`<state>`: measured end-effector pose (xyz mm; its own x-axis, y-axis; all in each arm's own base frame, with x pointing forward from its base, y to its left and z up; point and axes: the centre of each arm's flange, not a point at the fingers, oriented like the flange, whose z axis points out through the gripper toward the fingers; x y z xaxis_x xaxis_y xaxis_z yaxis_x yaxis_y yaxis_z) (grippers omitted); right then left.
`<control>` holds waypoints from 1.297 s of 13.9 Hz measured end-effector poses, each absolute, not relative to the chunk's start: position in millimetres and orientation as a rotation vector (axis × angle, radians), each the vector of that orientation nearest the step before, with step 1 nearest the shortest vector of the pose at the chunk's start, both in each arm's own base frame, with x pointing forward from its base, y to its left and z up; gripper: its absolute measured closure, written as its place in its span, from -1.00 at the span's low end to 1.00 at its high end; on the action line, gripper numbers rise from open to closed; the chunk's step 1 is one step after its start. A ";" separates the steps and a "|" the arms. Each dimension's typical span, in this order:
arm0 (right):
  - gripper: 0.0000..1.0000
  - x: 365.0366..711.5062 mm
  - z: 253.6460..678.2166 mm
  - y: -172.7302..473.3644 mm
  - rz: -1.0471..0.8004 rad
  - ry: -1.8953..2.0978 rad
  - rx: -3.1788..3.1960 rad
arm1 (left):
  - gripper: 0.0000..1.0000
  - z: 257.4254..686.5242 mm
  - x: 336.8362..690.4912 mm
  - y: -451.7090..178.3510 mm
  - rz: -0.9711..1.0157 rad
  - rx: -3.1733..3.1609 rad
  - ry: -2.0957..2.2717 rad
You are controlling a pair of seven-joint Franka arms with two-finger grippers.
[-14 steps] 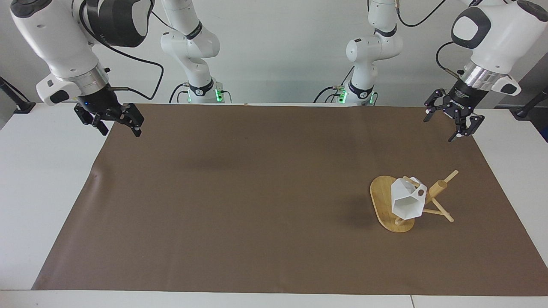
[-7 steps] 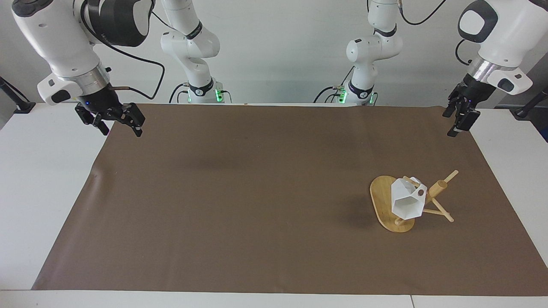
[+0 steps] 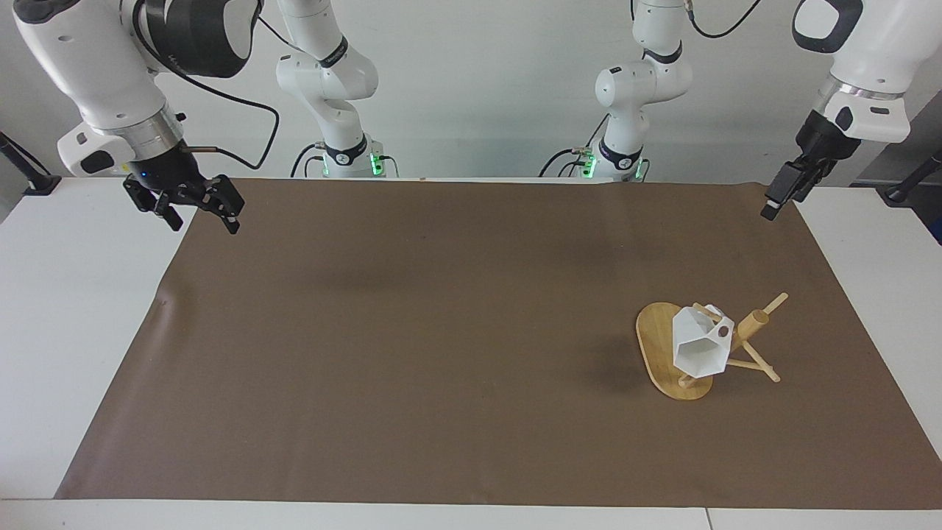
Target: Hang cup on rack
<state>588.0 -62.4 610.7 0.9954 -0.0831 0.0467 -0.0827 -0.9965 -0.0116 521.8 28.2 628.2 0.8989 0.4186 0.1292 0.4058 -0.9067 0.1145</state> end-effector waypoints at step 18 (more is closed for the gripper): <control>-1.00 583.6 619.4 -61.5 -0.096 0.128 -3.128 | -1.00 661.9 524.2 -34.4 0.080 3.112 -0.004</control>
<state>583.6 -61.5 619.4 0.9948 -0.0821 0.0611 -0.0815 -0.9966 -0.0120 524.2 -34.4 661.9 0.9987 -0.0020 0.0514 -0.0035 -0.9996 0.0285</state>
